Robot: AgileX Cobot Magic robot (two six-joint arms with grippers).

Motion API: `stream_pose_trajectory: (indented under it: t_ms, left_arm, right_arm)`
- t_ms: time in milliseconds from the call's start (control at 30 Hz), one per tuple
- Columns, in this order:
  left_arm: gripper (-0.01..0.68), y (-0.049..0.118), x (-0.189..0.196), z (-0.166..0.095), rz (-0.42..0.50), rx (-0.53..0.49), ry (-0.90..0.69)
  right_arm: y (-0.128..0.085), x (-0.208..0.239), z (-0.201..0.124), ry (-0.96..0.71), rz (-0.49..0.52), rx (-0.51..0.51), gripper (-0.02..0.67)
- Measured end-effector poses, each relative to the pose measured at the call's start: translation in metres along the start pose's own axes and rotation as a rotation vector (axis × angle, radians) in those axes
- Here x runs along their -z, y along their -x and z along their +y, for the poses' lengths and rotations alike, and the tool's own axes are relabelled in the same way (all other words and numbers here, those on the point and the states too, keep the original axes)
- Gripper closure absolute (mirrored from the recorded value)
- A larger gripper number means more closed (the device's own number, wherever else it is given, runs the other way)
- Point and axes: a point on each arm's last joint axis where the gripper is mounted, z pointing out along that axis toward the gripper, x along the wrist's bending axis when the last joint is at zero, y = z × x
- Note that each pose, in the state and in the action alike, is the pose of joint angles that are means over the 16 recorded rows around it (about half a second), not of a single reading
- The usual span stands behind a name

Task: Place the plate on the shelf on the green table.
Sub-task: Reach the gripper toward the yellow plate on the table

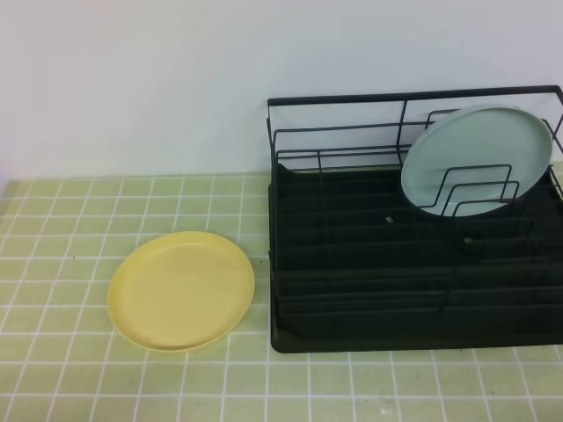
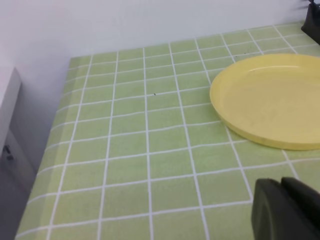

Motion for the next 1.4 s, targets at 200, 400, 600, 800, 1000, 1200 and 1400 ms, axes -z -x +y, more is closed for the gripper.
stream_pose_trajectory:
  t_ms: [200, 400, 600, 800, 1000, 1200, 1400]
  left_arm:
    - [0.675, -0.002, 0.0, 0.009, 0.022, -0.014, 0.101]
    - [0.674, -0.005, 0.004, 0.026, 0.059, -0.019, 0.289]
    - [0.675, -0.008, 0.01, 0.042, 0.092, -0.01, 0.476]
    - [0.675, -0.009, 0.015, 0.049, 0.11, -0.01, 0.573]
    - [0.675, -0.01, 0.017, 0.051, 0.114, -0.001, 0.602]
    - [0.675, -0.011, 0.019, 0.055, 0.114, 0.044, 0.652]
    - [0.675, -0.012, 0.024, 0.062, 0.108, 0.096, 0.719]
  right_arm:
    - [0.001, 0.0, 0.0, 0.002, -0.006, 0.019, 0.65]
    - [0.001, 0.0, 0.003, 0.031, -0.011, 0.042, 0.65]
    - [0.001, 0.0, 0.006, 0.065, -0.013, 0.061, 0.65]
    - [0.001, 0.0, 0.008, 0.09, -0.012, 0.067, 0.65]
    - [0.0, 0.001, 0.012, 0.129, -0.01, 0.078, 0.65]
    - [-0.001, 0.003, 0.022, 0.244, 0.003, 0.09, 0.65]
    - [-0.003, 0.006, 0.033, 0.372, 0.019, 0.103, 0.65]
